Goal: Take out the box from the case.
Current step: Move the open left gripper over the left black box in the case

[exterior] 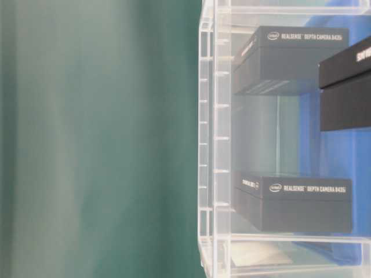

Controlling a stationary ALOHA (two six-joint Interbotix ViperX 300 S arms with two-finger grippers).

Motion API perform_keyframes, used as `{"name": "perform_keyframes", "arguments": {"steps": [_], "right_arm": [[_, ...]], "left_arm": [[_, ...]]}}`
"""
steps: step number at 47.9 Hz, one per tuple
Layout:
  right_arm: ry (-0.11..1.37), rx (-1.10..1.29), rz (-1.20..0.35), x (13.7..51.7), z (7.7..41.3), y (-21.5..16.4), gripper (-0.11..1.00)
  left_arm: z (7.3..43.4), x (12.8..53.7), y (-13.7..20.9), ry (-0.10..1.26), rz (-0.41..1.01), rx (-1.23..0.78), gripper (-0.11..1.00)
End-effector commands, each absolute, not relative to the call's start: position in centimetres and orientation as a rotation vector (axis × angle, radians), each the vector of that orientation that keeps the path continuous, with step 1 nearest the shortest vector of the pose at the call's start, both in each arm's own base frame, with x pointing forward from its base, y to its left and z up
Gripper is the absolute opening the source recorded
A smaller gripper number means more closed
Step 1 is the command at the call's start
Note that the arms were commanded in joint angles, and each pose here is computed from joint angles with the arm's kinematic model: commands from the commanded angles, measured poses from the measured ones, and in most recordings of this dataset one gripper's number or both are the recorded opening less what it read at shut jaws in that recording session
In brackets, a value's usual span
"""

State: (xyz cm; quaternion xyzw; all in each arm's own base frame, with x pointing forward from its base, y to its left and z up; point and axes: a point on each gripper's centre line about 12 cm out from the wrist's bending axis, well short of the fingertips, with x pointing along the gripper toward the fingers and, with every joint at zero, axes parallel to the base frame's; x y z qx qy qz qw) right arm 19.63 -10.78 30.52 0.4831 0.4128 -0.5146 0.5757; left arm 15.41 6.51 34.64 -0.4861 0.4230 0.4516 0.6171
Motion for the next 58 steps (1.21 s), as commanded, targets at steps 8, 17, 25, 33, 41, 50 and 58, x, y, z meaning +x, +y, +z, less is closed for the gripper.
{"name": "perform_keyframes", "arguments": {"steps": [8, 17, 25, 33, 41, 50, 58], "right_arm": [[0.963, 1.143, -1.191, 19.7, 30.7, -10.7, 0.87], [0.963, 1.143, -1.191, 19.7, 30.7, -10.7, 0.87], [0.962, 1.145, -1.192, 19.7, 30.7, -10.7, 0.87], [0.96, 1.148, -1.189, 19.8, 30.7, -10.7, 0.87], [0.96, 1.148, -1.189, 19.8, 30.7, -10.7, 0.87], [0.96, 1.148, -1.189, 19.8, 30.7, -10.7, 0.87], [0.961, 1.146, -1.188, 19.8, 30.7, -10.7, 0.87]], "left_arm": [[35.0, 15.5, 6.6, 0.963, 1.038, -1.115, 0.98], [35.0, 15.5, 6.6, 0.963, 1.038, -1.115, 0.98], [35.0, 15.6, 6.6, 0.966, 1.041, -1.113, 0.98], [34.8, 16.5, 7.0, 0.987, 1.042, -1.102, 0.98], [34.7, 17.9, 7.4, 0.995, 1.053, -1.108, 0.98], [34.9, 20.5, 8.1, 0.985, 1.031, -1.1, 0.98], [35.1, 23.6, 8.5, 0.985, 1.015, -1.097, 0.98]]}}
